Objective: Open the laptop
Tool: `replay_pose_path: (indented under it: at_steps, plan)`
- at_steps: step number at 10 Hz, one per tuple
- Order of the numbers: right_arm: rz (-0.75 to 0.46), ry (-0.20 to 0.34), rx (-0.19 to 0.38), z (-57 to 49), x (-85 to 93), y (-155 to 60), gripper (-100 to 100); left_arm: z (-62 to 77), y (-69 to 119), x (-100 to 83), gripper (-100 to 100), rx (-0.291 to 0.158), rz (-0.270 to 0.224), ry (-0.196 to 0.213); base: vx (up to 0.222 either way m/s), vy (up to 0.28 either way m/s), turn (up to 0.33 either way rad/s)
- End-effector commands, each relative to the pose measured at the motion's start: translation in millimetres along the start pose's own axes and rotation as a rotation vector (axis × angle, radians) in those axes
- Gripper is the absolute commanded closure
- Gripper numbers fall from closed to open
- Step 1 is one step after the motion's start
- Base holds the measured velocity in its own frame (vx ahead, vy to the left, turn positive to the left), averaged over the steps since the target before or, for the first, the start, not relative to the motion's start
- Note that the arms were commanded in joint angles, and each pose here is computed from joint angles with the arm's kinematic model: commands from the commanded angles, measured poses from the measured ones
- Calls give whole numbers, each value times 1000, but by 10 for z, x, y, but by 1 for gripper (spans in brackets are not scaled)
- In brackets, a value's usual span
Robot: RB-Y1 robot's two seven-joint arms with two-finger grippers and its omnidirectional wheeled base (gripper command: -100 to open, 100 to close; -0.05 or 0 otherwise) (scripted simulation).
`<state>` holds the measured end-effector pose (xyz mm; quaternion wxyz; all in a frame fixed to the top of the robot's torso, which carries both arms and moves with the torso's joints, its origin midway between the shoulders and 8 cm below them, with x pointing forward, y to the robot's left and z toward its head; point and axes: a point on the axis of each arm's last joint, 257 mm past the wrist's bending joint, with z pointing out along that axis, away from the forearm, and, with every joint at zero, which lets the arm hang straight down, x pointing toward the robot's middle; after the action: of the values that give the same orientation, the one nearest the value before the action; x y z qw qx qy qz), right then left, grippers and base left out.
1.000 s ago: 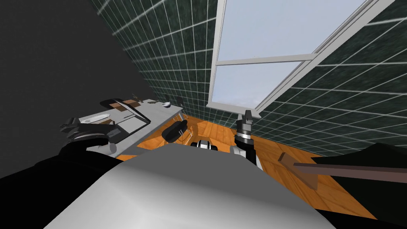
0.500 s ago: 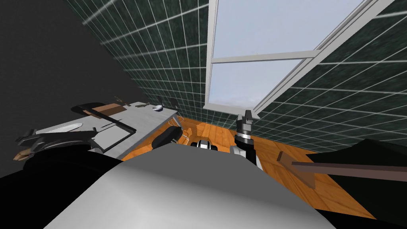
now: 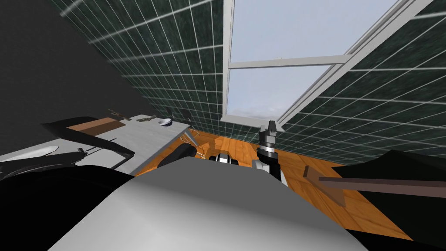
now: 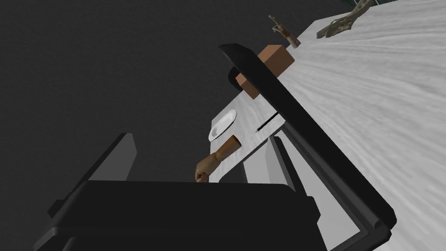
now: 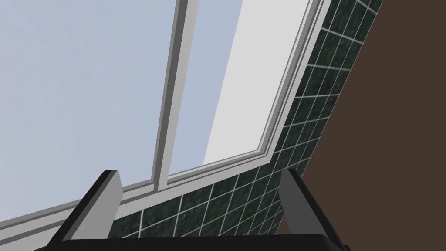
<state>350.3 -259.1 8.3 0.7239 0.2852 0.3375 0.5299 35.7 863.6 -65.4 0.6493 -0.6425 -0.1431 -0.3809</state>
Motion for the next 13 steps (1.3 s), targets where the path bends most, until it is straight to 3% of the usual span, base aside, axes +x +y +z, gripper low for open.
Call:
replay_pose_path:
  at_steps: [1,3,4,7,10,11,12,13]
  plan:
    - [0,0,0,0,0,0,0,15,-202,-371,-100,34,-72,-87,164,19,-111]
    - [0,0,0,0,0,0,0,-6,-335,-642,-100,62,-126,-150,183,39,-91]
    - [0,0,0,0,0,0,0,-6,-335,-642,-100,62,-126,-150,125,13,-17]
    - [0,0,0,0,0,0,0,-44,-454,-904,-100,90,-179,-211,106,41,-48]
    - [0,0,0,1,0,0,0,-19,-458,-838,-100,87,-170,-203,31,64,-13]
    - [0,0,0,1,0,0,0,-16,-463,-835,100,87,-171,-204,3,13,8]
    - [0,0,0,1,0,0,0,-36,-460,-839,100,100,-248,-200,-68,15,7]
    - [0,0,0,1,1,1,0,-47,-454,-842,100,106,-287,-198,-118,9,-32]
